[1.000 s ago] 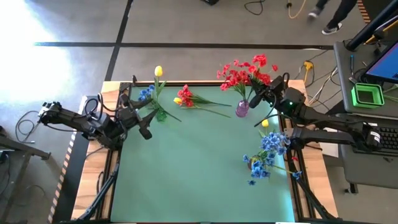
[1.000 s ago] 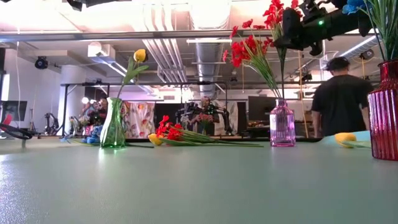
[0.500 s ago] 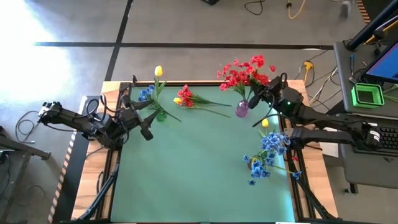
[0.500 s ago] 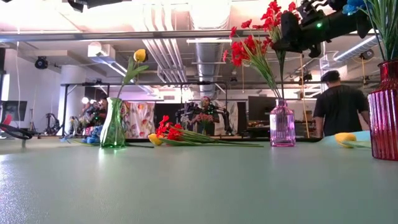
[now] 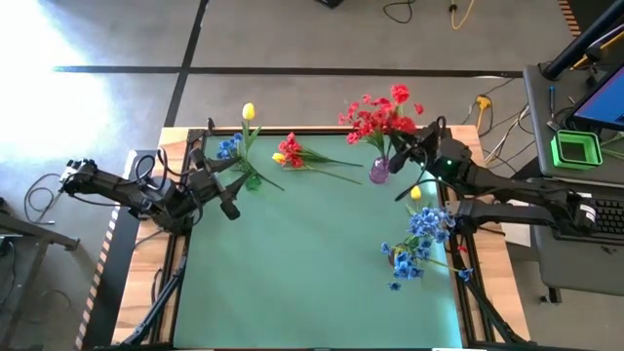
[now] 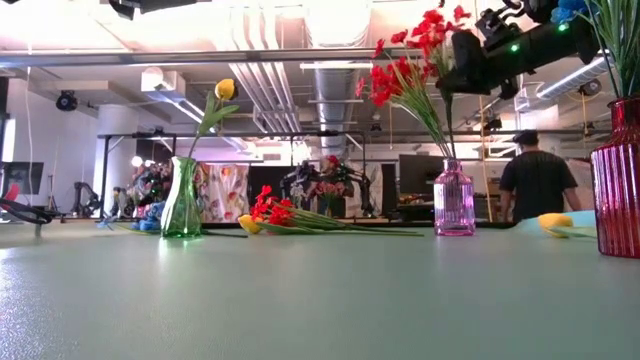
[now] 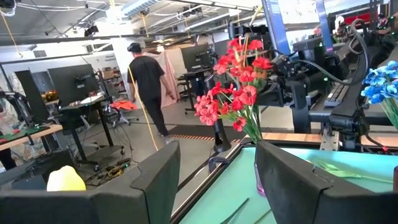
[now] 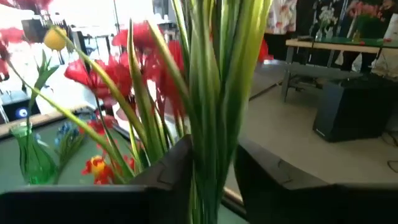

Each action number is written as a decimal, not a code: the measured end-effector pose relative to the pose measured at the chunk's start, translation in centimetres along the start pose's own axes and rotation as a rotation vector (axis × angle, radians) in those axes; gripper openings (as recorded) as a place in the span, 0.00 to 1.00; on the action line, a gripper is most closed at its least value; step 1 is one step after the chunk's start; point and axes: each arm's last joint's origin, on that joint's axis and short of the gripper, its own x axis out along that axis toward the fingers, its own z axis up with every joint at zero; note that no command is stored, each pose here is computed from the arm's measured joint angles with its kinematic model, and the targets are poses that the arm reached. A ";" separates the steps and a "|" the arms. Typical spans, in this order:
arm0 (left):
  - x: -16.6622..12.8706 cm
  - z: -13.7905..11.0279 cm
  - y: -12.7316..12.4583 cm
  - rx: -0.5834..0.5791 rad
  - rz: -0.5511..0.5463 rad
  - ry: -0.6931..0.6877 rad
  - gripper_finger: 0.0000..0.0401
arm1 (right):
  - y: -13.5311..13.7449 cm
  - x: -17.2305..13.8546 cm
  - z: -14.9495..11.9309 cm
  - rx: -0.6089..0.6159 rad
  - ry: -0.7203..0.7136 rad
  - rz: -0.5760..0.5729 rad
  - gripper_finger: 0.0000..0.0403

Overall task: Sort flowers into vase by color
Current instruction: Put the bottom red flower into the purple vase, then put the left yellow tulip into the green vase

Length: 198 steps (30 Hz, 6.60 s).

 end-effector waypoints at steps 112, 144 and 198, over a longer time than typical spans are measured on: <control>0.5 -0.6 -0.8 -0.031 -0.011 0.037 0.49 | -2.2 2.0 5.9 0.054 0.366 0.032 0.07; 0.5 -0.6 -0.8 -0.039 -0.011 0.038 0.49 | -2.4 -0.8 -1.6 0.054 0.138 0.081 0.07; 8.4 0.8 -5.9 0.085 -0.263 0.648 0.49 | -2.7 -2.5 -0.7 0.181 0.527 0.004 0.62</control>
